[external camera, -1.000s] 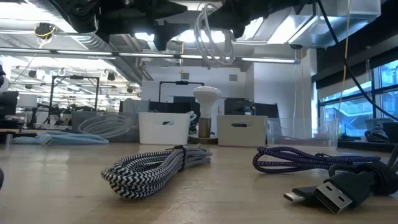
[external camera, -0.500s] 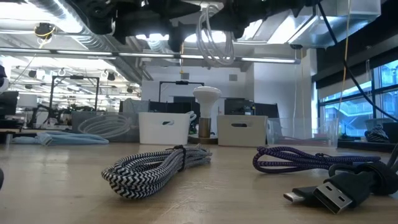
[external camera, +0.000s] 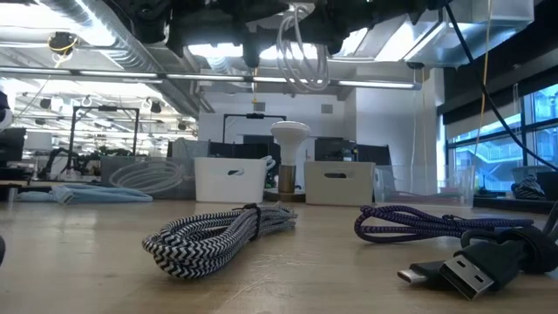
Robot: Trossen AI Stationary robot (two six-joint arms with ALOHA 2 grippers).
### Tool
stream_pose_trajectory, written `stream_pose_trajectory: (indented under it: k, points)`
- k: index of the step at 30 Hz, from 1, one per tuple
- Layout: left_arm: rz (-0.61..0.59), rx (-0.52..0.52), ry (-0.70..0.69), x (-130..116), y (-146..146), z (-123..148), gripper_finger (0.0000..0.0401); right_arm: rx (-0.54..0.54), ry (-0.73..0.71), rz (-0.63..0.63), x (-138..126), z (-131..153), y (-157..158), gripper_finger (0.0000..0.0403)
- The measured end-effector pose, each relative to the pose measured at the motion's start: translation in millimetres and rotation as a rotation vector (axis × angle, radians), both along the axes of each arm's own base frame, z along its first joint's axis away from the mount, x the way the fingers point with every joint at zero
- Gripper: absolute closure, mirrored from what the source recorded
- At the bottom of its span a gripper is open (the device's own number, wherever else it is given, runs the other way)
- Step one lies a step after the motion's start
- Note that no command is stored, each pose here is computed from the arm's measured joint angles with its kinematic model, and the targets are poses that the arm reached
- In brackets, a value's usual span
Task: Pick & Place USB Port
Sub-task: Put the white HDMI cable into the black bin
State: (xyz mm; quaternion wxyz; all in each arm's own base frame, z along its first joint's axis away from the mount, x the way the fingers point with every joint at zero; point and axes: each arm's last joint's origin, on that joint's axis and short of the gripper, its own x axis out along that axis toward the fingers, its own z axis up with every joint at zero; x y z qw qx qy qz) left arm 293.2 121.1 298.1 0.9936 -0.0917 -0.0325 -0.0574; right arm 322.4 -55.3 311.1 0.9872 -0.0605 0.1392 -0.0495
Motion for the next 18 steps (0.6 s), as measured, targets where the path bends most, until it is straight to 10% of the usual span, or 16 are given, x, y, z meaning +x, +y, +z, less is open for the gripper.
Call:
stream_pose_trajectory:
  k: [10,18]
  points:
    - [0.103,-0.019,0.047,16.9,10.8,-7.0,0.0149,0.006,0.012,-0.004,-0.4,-1.1,-0.3,0.0403]
    - [0.03,0.066,0.056,19.3,9.7,-0.6,0.0373,0.014,0.038,-0.029,-1.4,-3.0,-1.1,0.0403]
